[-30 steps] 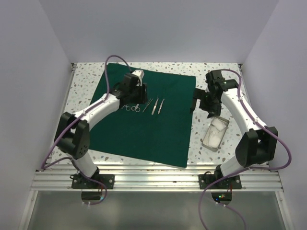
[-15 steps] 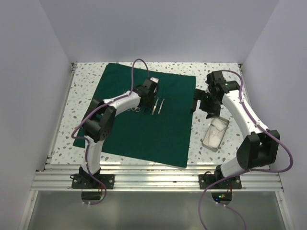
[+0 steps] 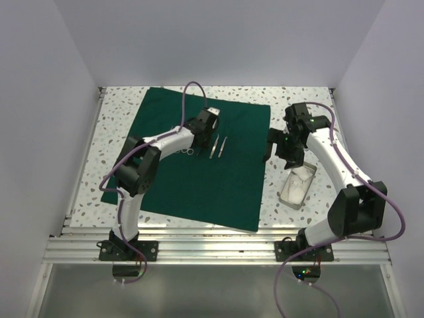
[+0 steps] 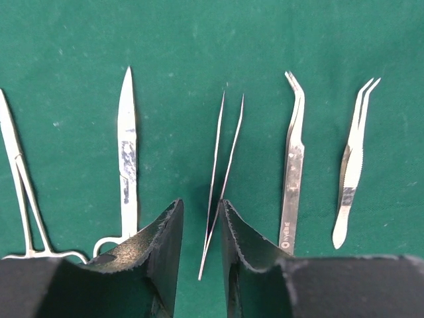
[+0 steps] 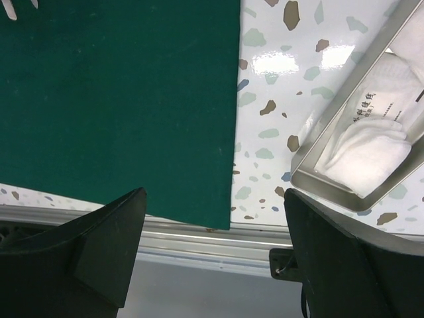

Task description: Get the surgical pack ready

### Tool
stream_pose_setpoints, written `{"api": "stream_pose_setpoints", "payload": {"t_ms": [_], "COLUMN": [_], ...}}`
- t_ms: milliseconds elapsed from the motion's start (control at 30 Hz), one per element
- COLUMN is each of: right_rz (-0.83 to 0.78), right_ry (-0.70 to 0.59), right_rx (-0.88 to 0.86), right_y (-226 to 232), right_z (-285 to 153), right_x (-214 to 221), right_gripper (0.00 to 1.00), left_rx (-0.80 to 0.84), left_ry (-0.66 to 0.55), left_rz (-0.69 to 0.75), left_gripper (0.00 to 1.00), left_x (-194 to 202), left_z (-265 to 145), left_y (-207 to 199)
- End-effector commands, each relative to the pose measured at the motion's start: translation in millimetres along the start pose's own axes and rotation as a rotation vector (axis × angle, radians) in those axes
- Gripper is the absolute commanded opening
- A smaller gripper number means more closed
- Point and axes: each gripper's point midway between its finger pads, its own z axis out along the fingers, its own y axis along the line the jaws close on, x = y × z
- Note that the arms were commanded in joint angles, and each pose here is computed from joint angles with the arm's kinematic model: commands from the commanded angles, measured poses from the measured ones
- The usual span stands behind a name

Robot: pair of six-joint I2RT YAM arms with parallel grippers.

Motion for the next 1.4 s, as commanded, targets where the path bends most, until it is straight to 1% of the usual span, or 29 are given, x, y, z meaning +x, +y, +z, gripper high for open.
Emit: {"api": "stream_pose_setpoints", "payload": {"t_ms": [0,133,267,300,367,400,467,533,567,600,667,733,800,900,933,1000,1033,1067,1133,1167,1367], "right_rz": [0.002,-0.003,-0.003,-0.005,-0.003,-0.004,-0.006,-0.006,-0.008,-0.01,-0.004,-0.002,0.003,0.024,0.03,0.078,0.082,0.112,0.123,0.136,0.137], "right_ry": [-0.004,0.003,0.009,0.008,0.008,0.008,0.012,0.018,0.025,0.027,0.026,-0.008,-0.019,-0.038,-0.052,-0.043,-0.065,-0.054,-0.089,-0.077,-0.092], "right_rx": [-0.039,-0.039,-0.044,-0.047,-0.05,-0.053,-0.055,-0.058,-0.069,-0.085,-0.135,-0.175,-0.241,-0.323,-0.345,-0.379,-0.415,-0.431,-0.473,-0.479,-0.452], "right_y": [8.1,6.5,7.0,8.2,9.0,9.8,10.8,11.1,13.4,16.4,25.9,35.3,50.2,71.3,78.0,91.2,101.5,110.6,125.0,131.4,143.0], "right_z": [-2.6,0.4,0.1,-0.4,-1.1,-1.4,-1.2,-1.1,0.0,-0.3,0.8,-1.8,-6.2,-8.1,-5.8,-3.7,-2.6,-0.4,0.5,4.5,17.9], "right_x": [-2.1,2.3,3.3,2.5,1.2,0.7,0.8,1.4,2.0,1.8,-0.2,-9.1,-16.0,-27.3,-33.1,-33.9,-40.7,-37.6,-45.3,-40.9,-40.2], "right_gripper": [0.88,0.88,0.88,0.88,0.88,0.88,0.88,0.84,0.82,0.8,0.77,0.76,0.76,0.76,0.76,0.77,0.77,0.77,0.77,0.76,0.72], "left_rx": [0.018,0.044,0.057,0.055,0.051,0.052,0.057,0.066,0.067,0.067,0.094,0.144,0.21,0.399,0.495,0.633,0.744,0.81,0.946,0.972,1.007], "left_ry": [-0.051,-0.061,-0.034,-0.028,-0.012,-0.007,-0.002,0.004,-0.006,-0.013,-0.044,-0.061,-0.105,-0.133,-0.117,-0.114,-0.099,-0.076,-0.055,-0.06,-0.065], "left_rz": [-0.019,-0.025,-0.026,-0.025,-0.023,-0.021,-0.022,-0.02,-0.022,-0.023,-0.038,-0.045,-0.077,-0.129,-0.144,-0.226,-0.241,-0.31,-0.335,-0.359,-0.356], "left_gripper": [0.33,0.36,0.35,0.32,0.29,0.25,0.21,0.12,0.03,0.0,0.0,0.0,0.0,0.0,0.0,0.0,0.0,0.0,0.0,0.0,0.0], "left_x": [-12.4,-13.9,-7.3,-5.6,0.0,1.7,2.8,4.2,0.4,-2.4,-15.8,-26.8,-50.1,-67.5,-62.0,-62.8,-52.4,-49.8,-40.6,-43.2,-41.3], "left_z": [-7.2,-8.8,-3.3,-2.0,1.8,3.3,5.8,6.4,3.6,1.2,-11.6,-26.8,-53.2,-93.8,-103.5,-126.1,-133.2,-140.7,-153.6,-157.1,-163.8], "left_y": [-2.3,-8.7,-12.4,-12.4,-11.7,-12.0,-10.8,-11.1,-10.2,-9.2,-9.5,-15.9,-23.6,-50.6,-65.3,-82.7,-99.1,-107.9,-123.6,-126.4,-129.8]}}
